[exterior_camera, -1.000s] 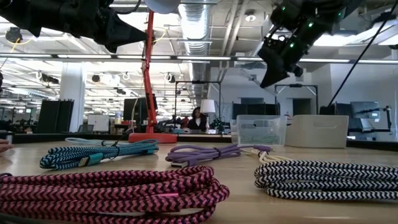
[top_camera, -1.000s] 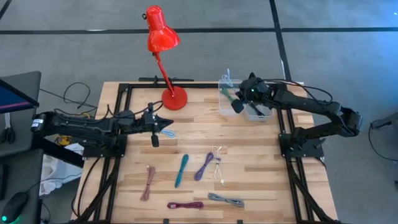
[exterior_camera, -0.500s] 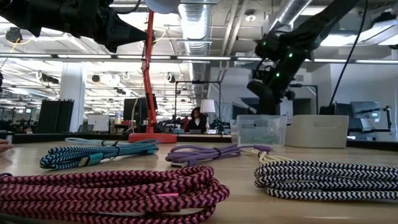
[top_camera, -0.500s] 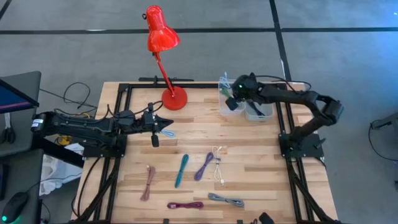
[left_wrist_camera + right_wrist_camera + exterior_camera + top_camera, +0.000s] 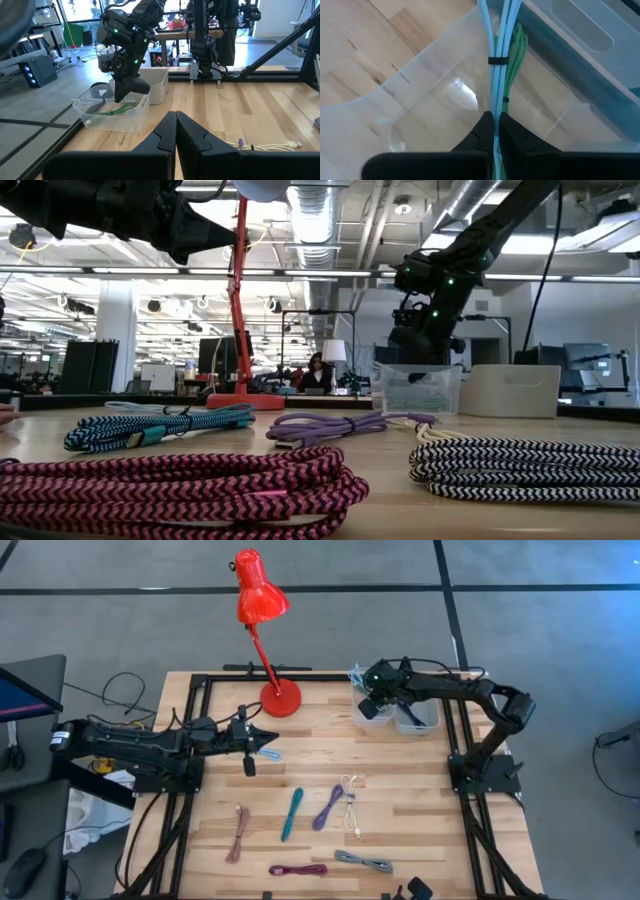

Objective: Pick & Place USB Port
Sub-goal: Put the bottom light blue charger cable into the transparent bin, then put the violet charger cable into the transparent bin

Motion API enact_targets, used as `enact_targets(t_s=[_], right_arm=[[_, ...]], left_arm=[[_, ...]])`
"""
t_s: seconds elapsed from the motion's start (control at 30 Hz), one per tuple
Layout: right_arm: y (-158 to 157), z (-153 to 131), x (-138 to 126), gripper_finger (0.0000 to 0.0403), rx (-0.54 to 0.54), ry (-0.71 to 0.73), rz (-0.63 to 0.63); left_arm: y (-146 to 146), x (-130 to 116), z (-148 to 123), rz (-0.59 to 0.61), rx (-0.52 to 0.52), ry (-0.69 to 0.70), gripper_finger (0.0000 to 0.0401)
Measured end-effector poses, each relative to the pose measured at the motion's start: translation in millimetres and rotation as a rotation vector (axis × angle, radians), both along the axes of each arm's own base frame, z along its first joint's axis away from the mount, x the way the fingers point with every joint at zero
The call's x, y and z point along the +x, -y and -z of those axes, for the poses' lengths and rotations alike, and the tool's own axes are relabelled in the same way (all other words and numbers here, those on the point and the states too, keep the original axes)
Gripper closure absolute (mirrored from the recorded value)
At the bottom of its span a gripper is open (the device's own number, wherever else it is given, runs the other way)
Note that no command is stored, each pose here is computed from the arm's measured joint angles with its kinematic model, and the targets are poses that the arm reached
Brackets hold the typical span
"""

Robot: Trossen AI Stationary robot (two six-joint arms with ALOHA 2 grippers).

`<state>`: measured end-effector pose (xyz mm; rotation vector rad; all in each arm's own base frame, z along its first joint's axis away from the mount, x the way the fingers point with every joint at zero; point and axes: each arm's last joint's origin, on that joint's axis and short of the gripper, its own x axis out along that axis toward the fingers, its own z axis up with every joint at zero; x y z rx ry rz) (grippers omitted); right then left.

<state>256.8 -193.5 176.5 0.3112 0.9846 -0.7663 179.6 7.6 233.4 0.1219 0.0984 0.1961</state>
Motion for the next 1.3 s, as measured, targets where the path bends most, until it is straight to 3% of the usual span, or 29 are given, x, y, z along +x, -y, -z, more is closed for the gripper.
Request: enact_targets(t_s=[0.27,0.57,0.8,1.03,1.3], right_arm=[[-0.4,-3.2,0.3,0.0343,-0.024,-0.002,-0.002],[-13.7,-23.7,-0.8,0.0332,-0.049,0.035,-0.047],[-59.0,-56.7,-0.1,0.0332,-0.010,0.101,-0.294],[-108.9,-80.1,3.7,0.0332,-0.043,0.154,-0.479],[-156.5,-77.3,24.3,0.0332,-0.152,0.135,-0.807]], left_arm=[[0.0,0.0,0.0,0.000,0.000,0.000,0.0395],[0.0,0.0,0.0,0.000,0.000,0.000,0.0395],[0.0,0.0,0.0,0.000,0.000,0.000,0.0395],[0.0,0.0,0.0,0.000,0.000,0.000,0.0395],[0.0,0.0,0.0,0.000,0.000,0.000,0.0395]])
